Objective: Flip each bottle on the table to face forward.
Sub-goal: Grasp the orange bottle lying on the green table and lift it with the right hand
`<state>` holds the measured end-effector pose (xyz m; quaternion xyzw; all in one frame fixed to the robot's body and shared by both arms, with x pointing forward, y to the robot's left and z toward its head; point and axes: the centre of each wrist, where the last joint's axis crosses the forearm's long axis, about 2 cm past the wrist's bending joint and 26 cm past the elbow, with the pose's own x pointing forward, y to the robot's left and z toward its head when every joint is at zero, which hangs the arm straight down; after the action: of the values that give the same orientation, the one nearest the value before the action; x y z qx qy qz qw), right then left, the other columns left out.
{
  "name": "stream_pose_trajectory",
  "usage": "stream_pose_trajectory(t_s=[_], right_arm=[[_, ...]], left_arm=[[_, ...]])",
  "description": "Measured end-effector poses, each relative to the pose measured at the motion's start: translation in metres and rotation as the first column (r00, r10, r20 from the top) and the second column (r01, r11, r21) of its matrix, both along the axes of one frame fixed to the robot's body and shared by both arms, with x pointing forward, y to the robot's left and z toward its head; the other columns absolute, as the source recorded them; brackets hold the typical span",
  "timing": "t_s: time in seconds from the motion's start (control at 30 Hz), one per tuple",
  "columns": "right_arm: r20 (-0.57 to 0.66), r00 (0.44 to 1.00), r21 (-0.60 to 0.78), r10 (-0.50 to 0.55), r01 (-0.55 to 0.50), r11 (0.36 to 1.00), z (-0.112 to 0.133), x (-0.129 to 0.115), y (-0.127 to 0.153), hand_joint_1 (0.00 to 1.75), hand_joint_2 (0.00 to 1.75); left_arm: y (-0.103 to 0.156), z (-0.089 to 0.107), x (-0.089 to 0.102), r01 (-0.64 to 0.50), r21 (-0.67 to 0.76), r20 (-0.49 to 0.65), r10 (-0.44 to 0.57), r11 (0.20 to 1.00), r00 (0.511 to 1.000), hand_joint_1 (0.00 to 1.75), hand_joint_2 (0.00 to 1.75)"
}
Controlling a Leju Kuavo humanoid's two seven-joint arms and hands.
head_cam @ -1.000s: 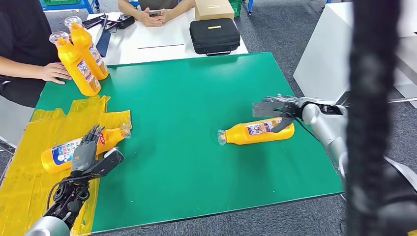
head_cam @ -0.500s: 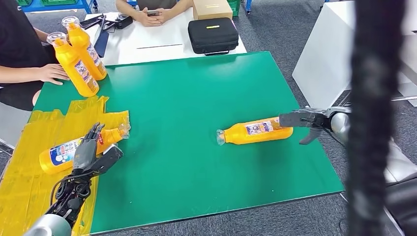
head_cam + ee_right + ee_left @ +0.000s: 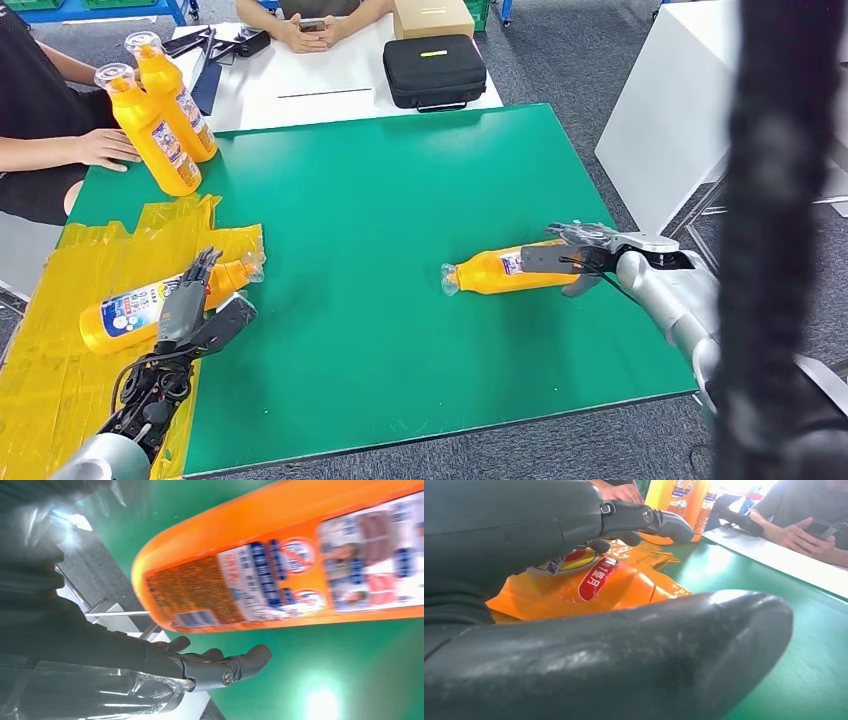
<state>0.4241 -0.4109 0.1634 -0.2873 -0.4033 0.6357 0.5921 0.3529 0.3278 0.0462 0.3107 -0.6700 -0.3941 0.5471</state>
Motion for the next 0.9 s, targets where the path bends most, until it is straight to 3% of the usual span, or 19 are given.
stream_pose_trajectory(t_s=[0.3, 0.77, 0.8, 0.9], right_arm=[[-0.019, 0.999, -0.010, 0.031, -0.031, 0.999, -0.013, 0.001, 0.031, 0.00, 1.75], [-0.128, 0.992, -0.121, 0.008, -0.023, 0.992, -0.027, -0.002, 0.037, 0.00, 1.75], [-0.129, 0.992, -0.122, 0.007, -0.023, 0.992, -0.027, -0.001, 0.037, 0.27, 1.75], [-0.134, 0.991, -0.131, 0.004, -0.021, 0.991, -0.027, -0.001, 0.038, 1.58, 1.75]], left_arm=[[-0.001, 0.000, 0.000, -0.011, -0.024, -0.001, 0.011, 1.000, 1.000, 0.00, 0.00], [0.000, -0.001, -0.001, -0.023, -0.046, 0.005, 0.023, 0.999, 1.000, 0.00, 0.00], [0.000, -0.001, -0.001, -0.023, -0.046, 0.005, 0.023, 0.999, 1.000, 0.00, 0.00], [0.000, -0.001, -0.002, -0.024, -0.047, 0.006, 0.024, 0.999, 1.000, 0.00, 0.00]])
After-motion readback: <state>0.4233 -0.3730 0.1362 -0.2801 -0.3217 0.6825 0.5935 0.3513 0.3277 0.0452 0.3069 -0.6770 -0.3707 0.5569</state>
